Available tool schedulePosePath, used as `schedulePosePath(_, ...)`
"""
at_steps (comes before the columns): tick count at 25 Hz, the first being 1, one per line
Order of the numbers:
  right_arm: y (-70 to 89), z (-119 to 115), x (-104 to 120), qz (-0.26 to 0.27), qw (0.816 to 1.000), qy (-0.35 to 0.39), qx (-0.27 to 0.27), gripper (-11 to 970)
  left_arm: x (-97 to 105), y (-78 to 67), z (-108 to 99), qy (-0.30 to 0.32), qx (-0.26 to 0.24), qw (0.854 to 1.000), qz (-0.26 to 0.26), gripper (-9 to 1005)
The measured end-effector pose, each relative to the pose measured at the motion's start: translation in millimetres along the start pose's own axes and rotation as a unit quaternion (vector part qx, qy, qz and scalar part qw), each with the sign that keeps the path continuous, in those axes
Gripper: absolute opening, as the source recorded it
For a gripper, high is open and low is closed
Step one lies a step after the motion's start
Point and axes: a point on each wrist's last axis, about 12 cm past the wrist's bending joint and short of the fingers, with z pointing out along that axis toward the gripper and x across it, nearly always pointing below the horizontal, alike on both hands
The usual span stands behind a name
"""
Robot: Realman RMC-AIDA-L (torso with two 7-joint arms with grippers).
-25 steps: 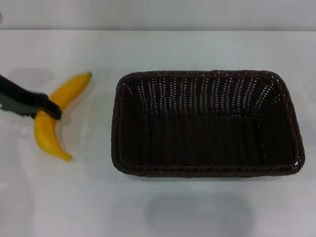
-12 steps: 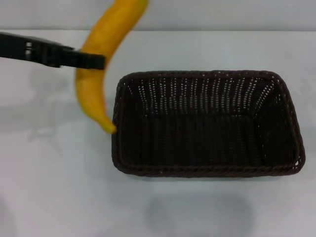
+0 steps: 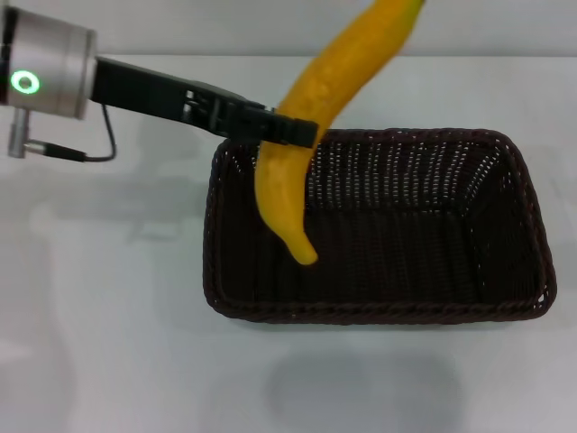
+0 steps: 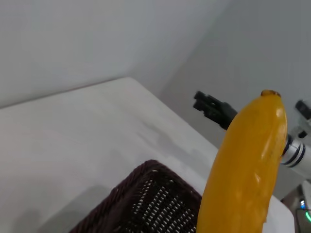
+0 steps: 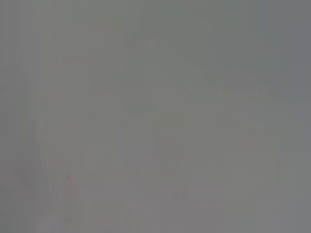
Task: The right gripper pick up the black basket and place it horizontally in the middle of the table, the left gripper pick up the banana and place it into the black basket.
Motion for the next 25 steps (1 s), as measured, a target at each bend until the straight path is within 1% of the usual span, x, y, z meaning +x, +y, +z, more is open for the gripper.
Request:
schedulePosePath(4,-2.5,-7.5,2.4,-0.003,1.0,0.004,0.007,653,0.7,3.4,7.3,-0.008,-0.005,1.0,0.004,609)
schedulePosePath(6,-5.8,-13.3,2.3,-0.003,1.0,0.001,0.015,653,1.2,4.5,5.9,-0.016,-0.014,1.0,0.015,617)
schedulePosePath(8,-8.5,-17.5,1.2,-0.004,1.0,-0.005,0.023,653,3.8,6.9,0.0,-0.029,-0.031,0.999,0.023,624)
schedulePosePath(11,-9.5,-21.0,-0.3,-0.004,1.0,-0.014,0.024,653,13.2,11.2,-14.6,-0.062,-0.069,0.995,0.038,739)
schedulePosePath(14,-10.8,-23.6,-0.6,-0.005,0.999,-0.016,0.027,653,27.9,15.6,-32.3,-0.115,-0.11,0.985,0.061,853)
schedulePosePath(17,-12.5,-25.6,-0.9,-0.011,0.999,-0.018,0.032,653,49.2,20.9,-51.6,-0.182,-0.145,0.969,0.079,878)
schedulePosePath(18,-13.0,-26.1,-1.1,-0.012,0.999,-0.019,0.034,653,57.9,22.4,-60.0,-0.21,-0.16,0.961,0.088,886)
schedulePosePath(19,-13.4,-26.6,-1.1,-0.013,0.999,-0.019,0.035,653,65.1,23.6,-65.1,-0.225,-0.17,0.955,0.09,894)
schedulePosePath(20,-13.7,-27.0,-0.9,-0.015,0.999,-0.02,0.037,653,72.7,24.3,-72.1,-0.251,-0.183,0.945,0.1,894)
schedulePosePath(21,-13.8,-27.2,-0.7,-0.016,0.999,-0.02,0.038,653,86.4,25.4,-80.1,-0.279,-0.199,0.934,0.105,894)
schedulePosePath(23,-14.0,-27.4,-0.7,-0.019,0.999,-0.02,0.039,653,105.0,27.1,-89.9,-0.317,-0.224,0.915,0.107,894)
schedulePosePath(24,-14.2,-27.5,-0.7,-0.02,0.999,-0.02,0.039,653,114.9,28.3,-94.5,-0.339,-0.237,0.904,0.109,894)
schedulePosePath(25,-14.5,-27.6,-0.7,-0.021,0.999,-0.019,0.041,653,114.9,28.3,-94.5,-0.339,-0.237,0.904,0.109,894)
